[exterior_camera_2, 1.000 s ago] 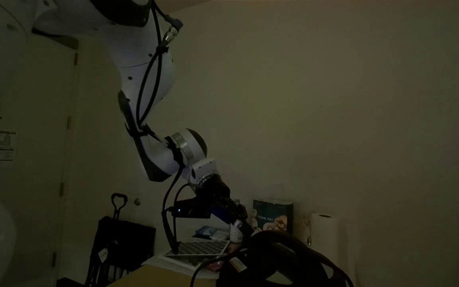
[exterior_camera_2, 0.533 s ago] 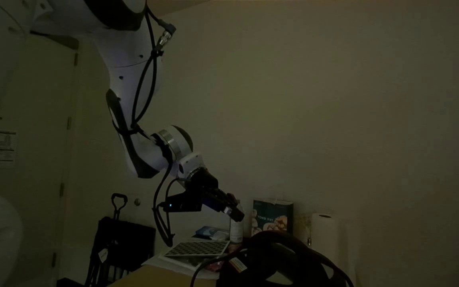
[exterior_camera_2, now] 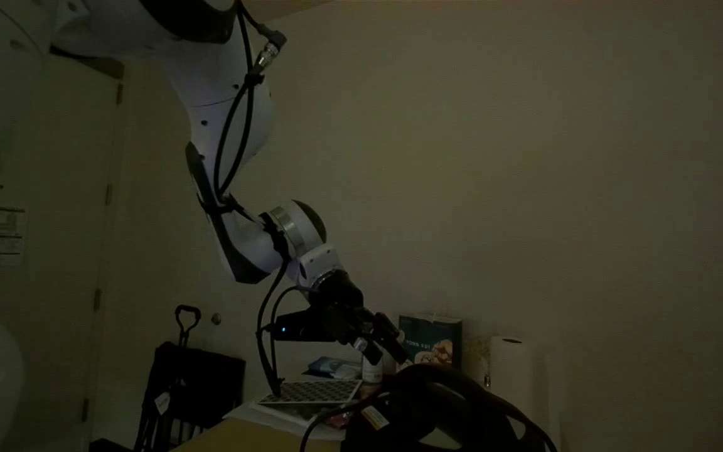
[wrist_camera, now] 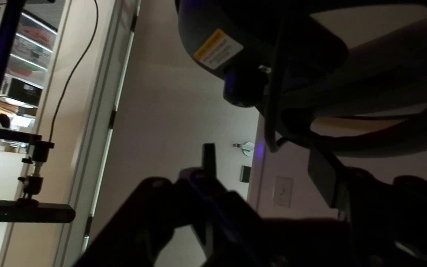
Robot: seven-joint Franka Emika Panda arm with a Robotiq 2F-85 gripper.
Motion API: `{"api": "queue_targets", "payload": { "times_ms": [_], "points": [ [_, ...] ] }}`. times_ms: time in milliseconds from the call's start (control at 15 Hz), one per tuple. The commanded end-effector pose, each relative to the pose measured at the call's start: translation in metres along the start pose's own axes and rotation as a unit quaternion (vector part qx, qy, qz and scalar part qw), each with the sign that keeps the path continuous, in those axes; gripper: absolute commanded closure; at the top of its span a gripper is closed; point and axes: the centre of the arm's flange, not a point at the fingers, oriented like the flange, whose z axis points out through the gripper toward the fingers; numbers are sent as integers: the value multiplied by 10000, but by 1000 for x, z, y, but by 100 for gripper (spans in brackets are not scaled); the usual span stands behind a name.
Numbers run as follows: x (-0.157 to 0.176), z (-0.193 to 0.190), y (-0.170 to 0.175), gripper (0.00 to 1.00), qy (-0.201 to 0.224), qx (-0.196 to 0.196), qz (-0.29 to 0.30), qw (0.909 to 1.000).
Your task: Put the cable on the cooker then remove it.
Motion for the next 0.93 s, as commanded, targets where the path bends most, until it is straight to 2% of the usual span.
{"api": "queue_targets", "payload": {
  "times_ms": [0, 133, 200, 267, 333, 867],
  "points": [
    [5, 38, 8, 4, -402, -502, 116, 9979],
    [1, 49, 6, 0, -616, -672, 66, 9958],
    [-2, 51, 4, 34, -718, -679, 42, 9951],
    [-5, 53, 3, 30, -805, -690, 50, 9944],
    [-8, 52, 0, 31, -855, -689, 51, 9939],
    [-16, 37, -9, 82, -852, -543, 139, 9948]
  ]
}}
